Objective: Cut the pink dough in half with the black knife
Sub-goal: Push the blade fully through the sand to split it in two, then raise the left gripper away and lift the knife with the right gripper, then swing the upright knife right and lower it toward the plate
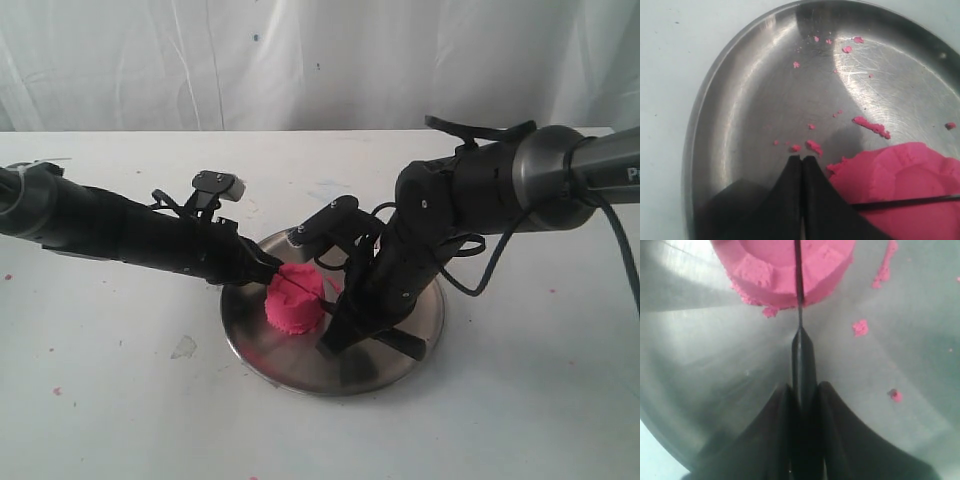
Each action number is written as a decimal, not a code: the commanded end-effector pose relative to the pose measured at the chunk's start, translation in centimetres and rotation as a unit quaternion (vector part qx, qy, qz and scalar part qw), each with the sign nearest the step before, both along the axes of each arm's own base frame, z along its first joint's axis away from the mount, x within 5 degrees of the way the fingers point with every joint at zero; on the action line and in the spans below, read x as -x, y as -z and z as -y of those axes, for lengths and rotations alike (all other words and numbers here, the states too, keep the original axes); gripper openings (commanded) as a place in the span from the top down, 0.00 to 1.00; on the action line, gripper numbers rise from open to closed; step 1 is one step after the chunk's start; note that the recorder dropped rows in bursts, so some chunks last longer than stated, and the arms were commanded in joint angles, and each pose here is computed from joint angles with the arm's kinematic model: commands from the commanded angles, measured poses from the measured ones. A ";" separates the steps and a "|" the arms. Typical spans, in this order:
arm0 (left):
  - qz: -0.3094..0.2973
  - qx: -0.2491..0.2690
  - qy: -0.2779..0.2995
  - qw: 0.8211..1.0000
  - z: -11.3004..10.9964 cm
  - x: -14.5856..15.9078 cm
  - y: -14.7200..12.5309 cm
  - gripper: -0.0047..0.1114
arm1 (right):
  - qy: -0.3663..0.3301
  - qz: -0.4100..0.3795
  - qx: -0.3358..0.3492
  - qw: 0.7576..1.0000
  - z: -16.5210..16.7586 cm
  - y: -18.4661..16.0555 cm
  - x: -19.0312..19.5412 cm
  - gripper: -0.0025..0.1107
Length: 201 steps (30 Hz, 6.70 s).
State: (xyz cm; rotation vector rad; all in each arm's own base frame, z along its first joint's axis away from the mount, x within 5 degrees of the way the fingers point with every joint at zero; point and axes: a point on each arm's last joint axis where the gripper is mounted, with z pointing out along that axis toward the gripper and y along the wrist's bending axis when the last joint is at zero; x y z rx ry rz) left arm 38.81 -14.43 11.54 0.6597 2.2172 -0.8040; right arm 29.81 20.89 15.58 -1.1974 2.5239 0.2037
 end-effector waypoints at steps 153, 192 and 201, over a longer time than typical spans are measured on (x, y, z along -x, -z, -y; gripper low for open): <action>-0.015 -0.060 -0.003 0.998 -2.5 8.5 -11.4 0.96 | 0.038 0.034 0.108 0.993 0.1 0.8 1.0 0.98; 0.114 -0.007 -0.010 0.993 -4.2 16.7 -23.2 0.96 | 0.364 0.047 -0.351 0.861 2.8 -7.4 6.8 0.98; 0.112 -0.010 0.003 0.994 -4.1 16.8 -23.1 0.96 | 0.400 0.038 -0.370 0.837 3.1 -7.0 6.9 0.98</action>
